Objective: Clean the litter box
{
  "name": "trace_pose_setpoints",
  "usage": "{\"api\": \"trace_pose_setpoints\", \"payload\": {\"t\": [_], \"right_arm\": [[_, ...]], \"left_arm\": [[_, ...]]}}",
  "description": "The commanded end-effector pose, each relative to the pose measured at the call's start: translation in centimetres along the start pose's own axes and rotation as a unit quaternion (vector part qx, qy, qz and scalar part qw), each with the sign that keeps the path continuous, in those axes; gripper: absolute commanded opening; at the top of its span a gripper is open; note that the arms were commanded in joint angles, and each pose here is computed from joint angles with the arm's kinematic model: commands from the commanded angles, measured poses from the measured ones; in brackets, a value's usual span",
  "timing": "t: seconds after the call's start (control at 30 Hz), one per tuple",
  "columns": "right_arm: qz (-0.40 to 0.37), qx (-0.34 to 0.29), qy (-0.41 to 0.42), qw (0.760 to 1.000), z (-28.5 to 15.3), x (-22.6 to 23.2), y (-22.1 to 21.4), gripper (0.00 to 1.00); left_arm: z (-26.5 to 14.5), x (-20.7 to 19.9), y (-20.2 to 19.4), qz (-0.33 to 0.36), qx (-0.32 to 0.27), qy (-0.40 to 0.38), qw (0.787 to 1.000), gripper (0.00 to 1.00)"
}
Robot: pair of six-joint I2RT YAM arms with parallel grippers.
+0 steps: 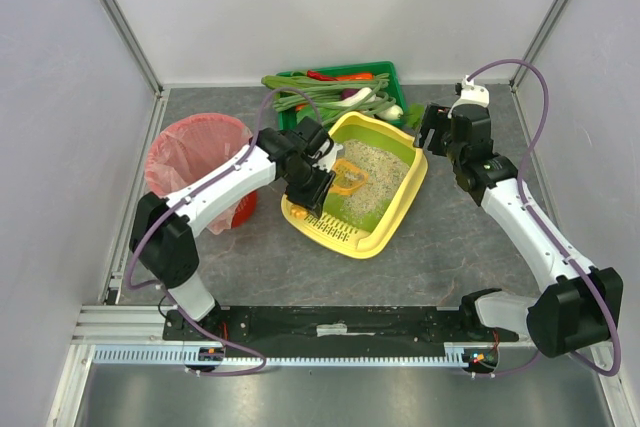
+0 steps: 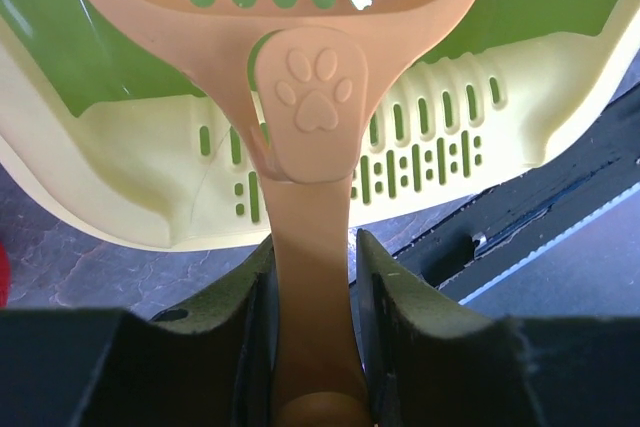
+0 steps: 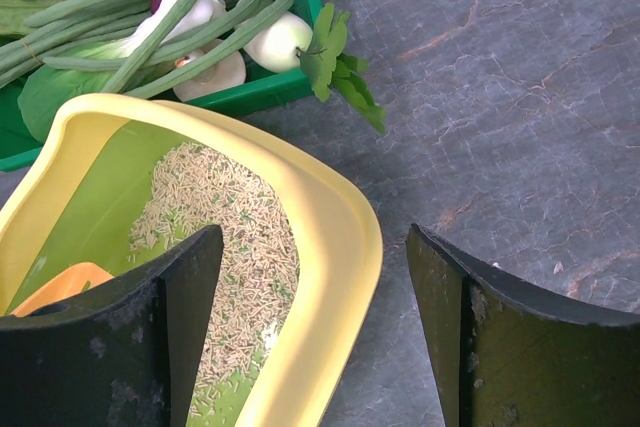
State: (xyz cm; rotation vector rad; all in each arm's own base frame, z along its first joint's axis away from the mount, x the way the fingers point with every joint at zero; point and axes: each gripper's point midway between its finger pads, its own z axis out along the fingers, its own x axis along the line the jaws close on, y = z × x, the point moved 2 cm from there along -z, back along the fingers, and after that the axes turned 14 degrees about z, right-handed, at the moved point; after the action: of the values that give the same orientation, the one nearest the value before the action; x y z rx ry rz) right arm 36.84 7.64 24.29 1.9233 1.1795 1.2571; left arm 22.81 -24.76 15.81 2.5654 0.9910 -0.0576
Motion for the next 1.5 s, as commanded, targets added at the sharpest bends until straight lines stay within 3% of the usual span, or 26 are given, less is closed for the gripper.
{"api": "trace_pose_setpoints", "payload": {"t": [0.0, 0.07, 0.13, 0.23, 0.33, 0.43, 0.5, 0.53, 0.6, 0.67, 0.97, 1.47], "right_arm": [[0.013, -0.025, 0.004, 1.0, -0.5, 0.3, 1.3, 0.82], [0.012, -0.023, 0.004, 1.0, -0.4, 0.2, 1.2, 0.82], [0.009, -0.025, 0.006, 1.0, -0.5, 0.4, 1.4, 0.82], [0.013, -0.027, 0.004, 1.0, -0.6, 0.2, 1.5, 0.82], [0.011, -0.025, 0.004, 1.0, -0.5, 0.2, 1.3, 0.82], [0.012, -0.028, 0.002, 1.0, -0.6, 0.2, 1.5, 0.82], [0.014, -0.029, 0.002, 0.999, -0.6, 0.1, 1.4, 0.82], [0.012, -0.028, 0.001, 1.0, -0.6, 0.1, 1.3, 0.82], [0.01, -0.029, 0.001, 1.0, -0.6, 0.1, 1.5, 0.82], [0.012, -0.033, 0.001, 0.999, -0.8, 0.1, 1.6, 0.82], [0.012, -0.031, -0.001, 0.999, -0.7, 0.0, 1.4, 0.82], [0.01, -0.023, 0.003, 1.0, -0.3, 0.2, 1.1, 0.82]], "left_arm": [[-1.2, 0.8, 0.7, -0.009, -0.023, 0.0, 1.0, 0.02], [-1.3, -1.7, 1.2, 0.026, -0.033, -0.025, 0.999, 0.02], [-0.8, -1.4, 0.8, 0.067, -0.009, 0.016, 0.998, 0.02], [-1.0, 0.1, 1.1, -0.001, -0.019, -0.015, 1.0, 0.02], [-1.0, -2.2, 1.8, 0.059, -0.031, -0.011, 0.998, 0.02], [-0.6, -0.4, 1.1, 0.028, -0.005, 0.007, 1.0, 0.02], [-0.9, -2.2, 1.7, 0.028, -0.024, -0.032, 0.999, 0.02], [-0.8, -3.3, 1.8, 0.06, -0.028, -0.024, 0.998, 0.02], [-0.5, -1.7, 1.4, 0.074, -0.01, 0.024, 0.997, 0.02], [-0.6, -0.2, 1.4, 0.039, -0.007, 0.014, 0.999, 0.02], [-1.9, -1.2, 3.4, 0.053, -0.077, 0.027, 0.995, 0.02], [-5.7, 1.2, 2.3, 0.086, -0.107, 0.14, 0.981, 0.02]]}}
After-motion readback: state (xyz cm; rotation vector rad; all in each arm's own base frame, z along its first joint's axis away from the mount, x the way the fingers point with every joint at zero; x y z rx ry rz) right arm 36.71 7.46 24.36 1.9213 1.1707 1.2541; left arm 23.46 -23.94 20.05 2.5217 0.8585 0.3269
